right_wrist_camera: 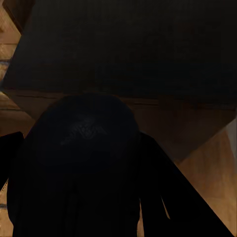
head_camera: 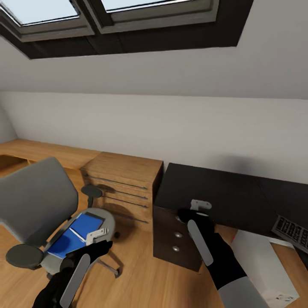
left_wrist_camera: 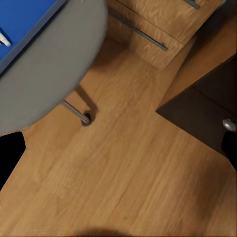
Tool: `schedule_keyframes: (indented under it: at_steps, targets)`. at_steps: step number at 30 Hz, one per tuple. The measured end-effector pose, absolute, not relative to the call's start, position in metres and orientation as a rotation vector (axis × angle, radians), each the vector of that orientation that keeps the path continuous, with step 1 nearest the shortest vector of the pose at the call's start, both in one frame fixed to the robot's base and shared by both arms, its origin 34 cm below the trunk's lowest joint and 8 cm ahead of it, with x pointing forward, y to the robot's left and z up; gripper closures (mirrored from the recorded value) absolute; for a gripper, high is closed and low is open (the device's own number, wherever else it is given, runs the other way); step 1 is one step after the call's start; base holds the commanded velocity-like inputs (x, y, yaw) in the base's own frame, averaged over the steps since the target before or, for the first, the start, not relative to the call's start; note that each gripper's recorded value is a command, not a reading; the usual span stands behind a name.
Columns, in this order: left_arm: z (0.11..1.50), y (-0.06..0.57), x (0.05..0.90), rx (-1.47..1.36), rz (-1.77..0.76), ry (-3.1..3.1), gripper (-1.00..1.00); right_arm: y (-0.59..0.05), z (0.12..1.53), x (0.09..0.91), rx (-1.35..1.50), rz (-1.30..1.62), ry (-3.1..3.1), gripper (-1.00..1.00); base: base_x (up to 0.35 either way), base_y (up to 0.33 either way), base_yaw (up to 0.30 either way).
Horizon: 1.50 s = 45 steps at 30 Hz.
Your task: In the bedroom, organize the workspace by keeping the computer under the desk, ensuring the monitor is on the desk, placing the keyboard on the desk next to the monitor, placing the mouse on the desk next to the keyboard, moving the folder from the swivel chair onto the desk next to the mouse, stacking the notebook on top of the folder with the pen on top of the notebook, and positioning the swivel chair next to the desk.
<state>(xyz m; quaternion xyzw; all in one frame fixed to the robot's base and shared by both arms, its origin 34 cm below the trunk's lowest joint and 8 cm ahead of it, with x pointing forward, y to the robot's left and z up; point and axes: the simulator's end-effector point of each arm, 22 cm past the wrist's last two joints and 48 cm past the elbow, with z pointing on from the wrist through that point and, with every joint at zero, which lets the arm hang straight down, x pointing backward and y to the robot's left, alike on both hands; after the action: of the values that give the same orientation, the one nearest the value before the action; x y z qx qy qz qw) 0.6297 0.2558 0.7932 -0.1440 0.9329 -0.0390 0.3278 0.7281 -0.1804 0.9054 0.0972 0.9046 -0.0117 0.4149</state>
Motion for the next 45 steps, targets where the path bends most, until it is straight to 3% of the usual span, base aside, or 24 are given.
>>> schedule_keyframes:
  at_steps: [33,45]
  targets:
    - [0.781,0.228,0.623,-0.362,-0.146,2.48,-1.0,-0.189,0.83,0.708,0.283,-0.094,2.379,1.0,0.323,0.033,0.013]
    - [0.781,0.227,0.623,-0.36,-0.15,2.479,-1.0,-0.184,0.788,0.687,0.273,-0.112,2.47,1.0,0.039,0.0,0.0]
